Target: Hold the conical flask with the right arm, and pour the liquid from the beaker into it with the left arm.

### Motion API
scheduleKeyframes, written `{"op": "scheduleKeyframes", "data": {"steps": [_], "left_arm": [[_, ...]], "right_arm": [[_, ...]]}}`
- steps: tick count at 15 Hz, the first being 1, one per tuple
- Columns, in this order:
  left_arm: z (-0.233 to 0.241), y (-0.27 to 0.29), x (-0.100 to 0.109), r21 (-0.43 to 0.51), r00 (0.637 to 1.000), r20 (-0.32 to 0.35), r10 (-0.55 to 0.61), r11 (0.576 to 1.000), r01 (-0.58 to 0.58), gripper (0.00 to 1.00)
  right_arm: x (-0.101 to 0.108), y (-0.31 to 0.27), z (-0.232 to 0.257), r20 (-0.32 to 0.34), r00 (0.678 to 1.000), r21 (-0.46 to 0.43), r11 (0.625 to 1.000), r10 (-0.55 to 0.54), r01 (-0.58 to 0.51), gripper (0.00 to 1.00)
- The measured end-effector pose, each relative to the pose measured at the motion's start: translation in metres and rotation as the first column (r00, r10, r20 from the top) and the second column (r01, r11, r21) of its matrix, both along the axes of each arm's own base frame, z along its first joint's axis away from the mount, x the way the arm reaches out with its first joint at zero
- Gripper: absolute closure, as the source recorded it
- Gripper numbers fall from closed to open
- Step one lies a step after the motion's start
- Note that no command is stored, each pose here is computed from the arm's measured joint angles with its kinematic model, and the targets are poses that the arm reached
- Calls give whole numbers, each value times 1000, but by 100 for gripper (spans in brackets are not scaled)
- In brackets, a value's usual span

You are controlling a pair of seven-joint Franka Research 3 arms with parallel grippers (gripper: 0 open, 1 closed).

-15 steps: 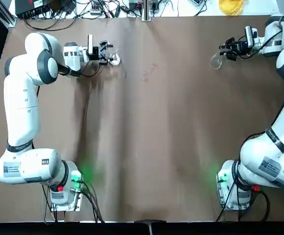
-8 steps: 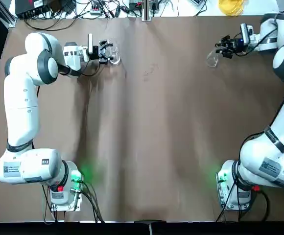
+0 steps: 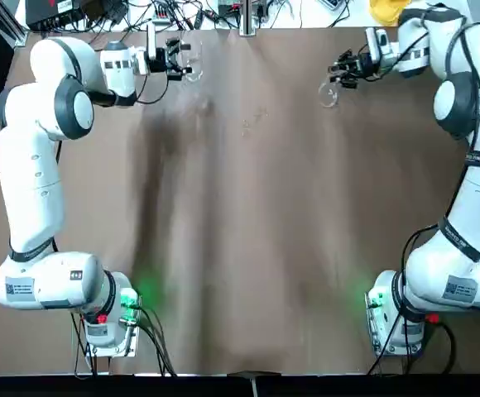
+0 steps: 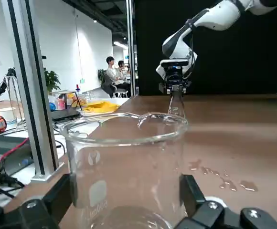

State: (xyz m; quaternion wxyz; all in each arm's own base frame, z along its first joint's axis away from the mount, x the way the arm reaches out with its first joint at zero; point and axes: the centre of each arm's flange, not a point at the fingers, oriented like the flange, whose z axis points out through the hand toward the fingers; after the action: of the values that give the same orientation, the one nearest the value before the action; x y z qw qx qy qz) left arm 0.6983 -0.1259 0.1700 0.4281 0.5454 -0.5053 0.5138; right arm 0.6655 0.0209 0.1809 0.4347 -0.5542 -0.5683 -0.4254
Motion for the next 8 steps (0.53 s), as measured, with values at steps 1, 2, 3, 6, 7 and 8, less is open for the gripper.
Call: {"op": "scheduleKeyframes", "data": {"steps": [1,2,3,6,7,8], "left_arm": [[11,-7,2,17,1000,3,1,1000,-1,4],[27,-24,4,64,1000,-9,-4,998,4,4],[32,-32,4,91,1000,-20,-4,996,6,4],[40,-57,1,180,999,-40,-25,983,32,4],[43,-65,0,212,999,-43,-24,977,33,4],[47,-72,0,237,998,-51,-23,971,34,4]], "right_arm": [[2,18,1,1,1000,13,1000,-6,6,61],[1,56,2,-6,1000,62,998,-11,12,61],[-1,76,1,-11,1000,76,997,-15,16,61],[-9,144,-2,-25,999,85,995,-47,49,61],[-14,166,-2,-28,998,87,995,-48,50,61],[-18,186,0,-28,998,85,995,-50,52,61]]}}
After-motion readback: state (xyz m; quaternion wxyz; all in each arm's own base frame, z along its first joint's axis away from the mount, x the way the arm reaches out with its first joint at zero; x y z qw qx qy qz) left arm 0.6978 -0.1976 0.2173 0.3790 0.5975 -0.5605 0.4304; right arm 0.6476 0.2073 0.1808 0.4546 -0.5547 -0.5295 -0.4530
